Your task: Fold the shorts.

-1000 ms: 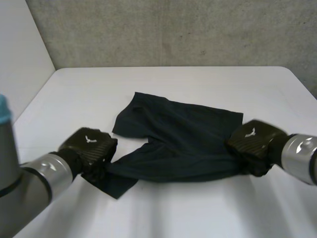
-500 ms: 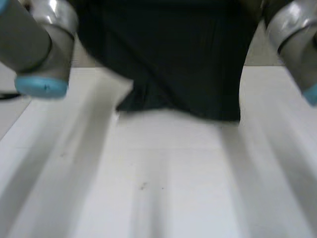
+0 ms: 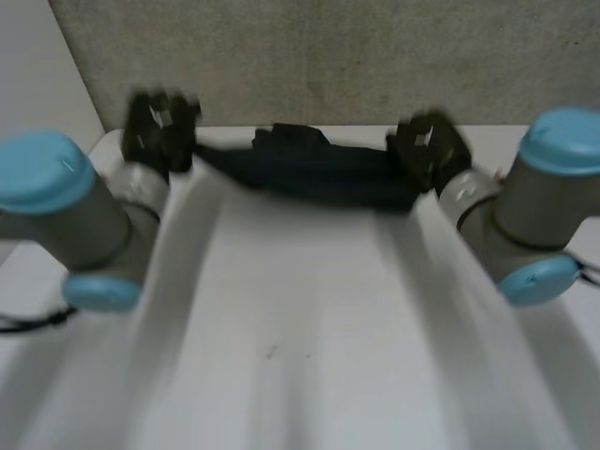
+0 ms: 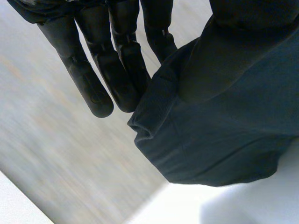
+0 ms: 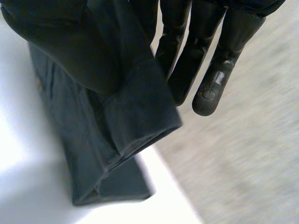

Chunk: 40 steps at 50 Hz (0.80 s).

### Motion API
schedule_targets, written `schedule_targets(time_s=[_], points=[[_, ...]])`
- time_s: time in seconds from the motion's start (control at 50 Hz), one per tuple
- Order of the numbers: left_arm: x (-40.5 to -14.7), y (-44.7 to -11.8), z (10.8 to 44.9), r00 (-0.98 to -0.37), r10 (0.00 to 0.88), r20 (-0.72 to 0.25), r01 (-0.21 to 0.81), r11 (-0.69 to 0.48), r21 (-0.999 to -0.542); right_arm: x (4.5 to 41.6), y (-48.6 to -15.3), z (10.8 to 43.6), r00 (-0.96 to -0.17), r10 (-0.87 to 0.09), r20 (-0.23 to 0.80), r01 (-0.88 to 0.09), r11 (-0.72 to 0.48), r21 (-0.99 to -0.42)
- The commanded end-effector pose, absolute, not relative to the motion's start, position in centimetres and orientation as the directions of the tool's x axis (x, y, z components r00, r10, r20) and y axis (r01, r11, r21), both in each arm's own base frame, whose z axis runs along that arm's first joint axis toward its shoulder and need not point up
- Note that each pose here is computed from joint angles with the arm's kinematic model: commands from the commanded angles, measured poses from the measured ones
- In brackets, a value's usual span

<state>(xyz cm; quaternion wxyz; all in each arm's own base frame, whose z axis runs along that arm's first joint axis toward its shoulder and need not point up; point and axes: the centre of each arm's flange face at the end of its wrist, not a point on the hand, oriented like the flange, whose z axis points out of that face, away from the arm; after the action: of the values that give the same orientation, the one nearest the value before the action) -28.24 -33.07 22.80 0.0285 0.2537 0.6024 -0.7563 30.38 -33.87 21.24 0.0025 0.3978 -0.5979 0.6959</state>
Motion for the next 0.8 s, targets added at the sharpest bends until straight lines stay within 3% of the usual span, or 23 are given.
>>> schedule_targets(time_s=[0.02,0.28,0.38,0.44,0.5,0.54,0.62,0.7,0.8], points=[[-27.6,-30.6,14.3,-0.806,0.379,-0.455,0.468,-0.063,-0.881,30.2,-31.7,15.0,-0.597,-0.626,0.502,-0.590,-0.081,-0.803],[-24.7,-25.1,21.1,-0.738,0.343,-0.582,0.577,-0.127,-0.807,28.3,-27.3,19.2,-0.586,-0.655,0.478,-0.612,-0.030,-0.790],[-23.1,-21.4,21.6,-0.642,0.424,-0.639,0.687,-0.052,-0.725,27.4,-25.2,19.9,-0.565,-0.696,0.443,-0.641,0.032,-0.767],[-22.2,-18.6,21.5,-0.600,0.499,-0.625,0.727,0.015,-0.686,26.3,-23.3,20.5,-0.528,-0.737,0.422,-0.688,0.081,-0.721],[-21.5,-16.2,20.4,-0.571,0.575,-0.586,0.751,0.075,-0.657,25.2,-21.3,20.0,-0.451,-0.794,0.407,-0.766,0.111,-0.633],[-21.7,-14.9,19.4,-0.560,0.615,-0.555,0.747,0.086,-0.659,24.6,-20.0,19.3,-0.389,-0.833,0.394,-0.812,0.109,-0.573],[-22.1,-13.7,18.5,-0.566,0.651,-0.505,0.726,0.103,-0.680,24.3,-19.0,18.0,-0.352,-0.854,0.384,-0.835,0.101,-0.541],[-22.5,-14.1,18.9,-0.590,0.639,-0.494,0.699,0.097,-0.709,24.2,-18.9,17.2,-0.356,-0.850,0.388,-0.830,0.097,-0.549],[-23.5,-16.3,21.3,-0.625,0.571,-0.532,0.652,0.006,-0.758,24.1,-18.7,16.4,-0.358,-0.846,0.395,-0.828,0.092,-0.553]])
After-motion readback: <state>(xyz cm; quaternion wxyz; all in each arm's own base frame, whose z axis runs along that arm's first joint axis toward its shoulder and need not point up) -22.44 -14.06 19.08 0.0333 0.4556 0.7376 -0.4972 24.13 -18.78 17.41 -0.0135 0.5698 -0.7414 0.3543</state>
